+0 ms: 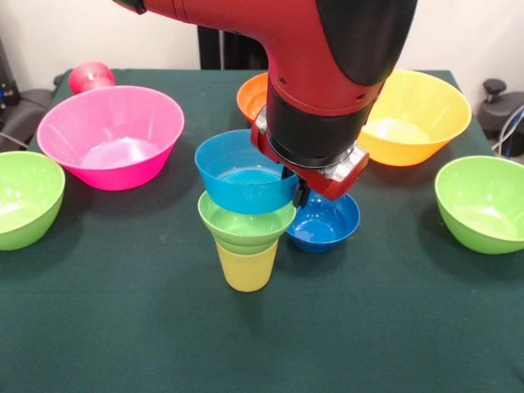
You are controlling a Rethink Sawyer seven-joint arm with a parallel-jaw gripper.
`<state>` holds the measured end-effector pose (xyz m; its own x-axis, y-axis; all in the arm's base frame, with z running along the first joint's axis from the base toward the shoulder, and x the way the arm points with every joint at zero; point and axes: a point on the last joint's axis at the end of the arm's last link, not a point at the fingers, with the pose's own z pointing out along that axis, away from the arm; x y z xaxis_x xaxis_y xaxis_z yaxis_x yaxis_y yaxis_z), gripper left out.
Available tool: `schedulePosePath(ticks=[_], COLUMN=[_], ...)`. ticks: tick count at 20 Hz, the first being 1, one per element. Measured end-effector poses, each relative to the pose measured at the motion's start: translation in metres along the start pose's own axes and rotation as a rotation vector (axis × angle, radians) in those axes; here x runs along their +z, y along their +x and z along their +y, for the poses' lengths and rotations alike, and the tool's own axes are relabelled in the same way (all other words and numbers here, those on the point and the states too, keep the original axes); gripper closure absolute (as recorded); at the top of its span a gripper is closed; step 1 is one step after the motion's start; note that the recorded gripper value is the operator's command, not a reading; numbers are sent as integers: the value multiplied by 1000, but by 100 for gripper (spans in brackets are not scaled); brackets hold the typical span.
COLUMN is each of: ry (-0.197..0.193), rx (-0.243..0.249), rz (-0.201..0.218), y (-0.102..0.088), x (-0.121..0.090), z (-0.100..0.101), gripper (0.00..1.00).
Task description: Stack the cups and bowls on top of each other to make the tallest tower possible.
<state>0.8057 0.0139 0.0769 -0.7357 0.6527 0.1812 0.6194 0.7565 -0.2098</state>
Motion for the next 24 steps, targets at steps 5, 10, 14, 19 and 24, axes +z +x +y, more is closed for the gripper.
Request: schedulePosePath(ticks=[5,10,14,19,24], ry=[5,11,11,2,-12], rx=[1,1,1,2,2], rz=[2,7,7,-12,-40], y=[0,0,0,-3,-6], x=[3,9,9,6,2], z=[-1,-1,-1,-1,1], gripper=[100,100,100,100,100])
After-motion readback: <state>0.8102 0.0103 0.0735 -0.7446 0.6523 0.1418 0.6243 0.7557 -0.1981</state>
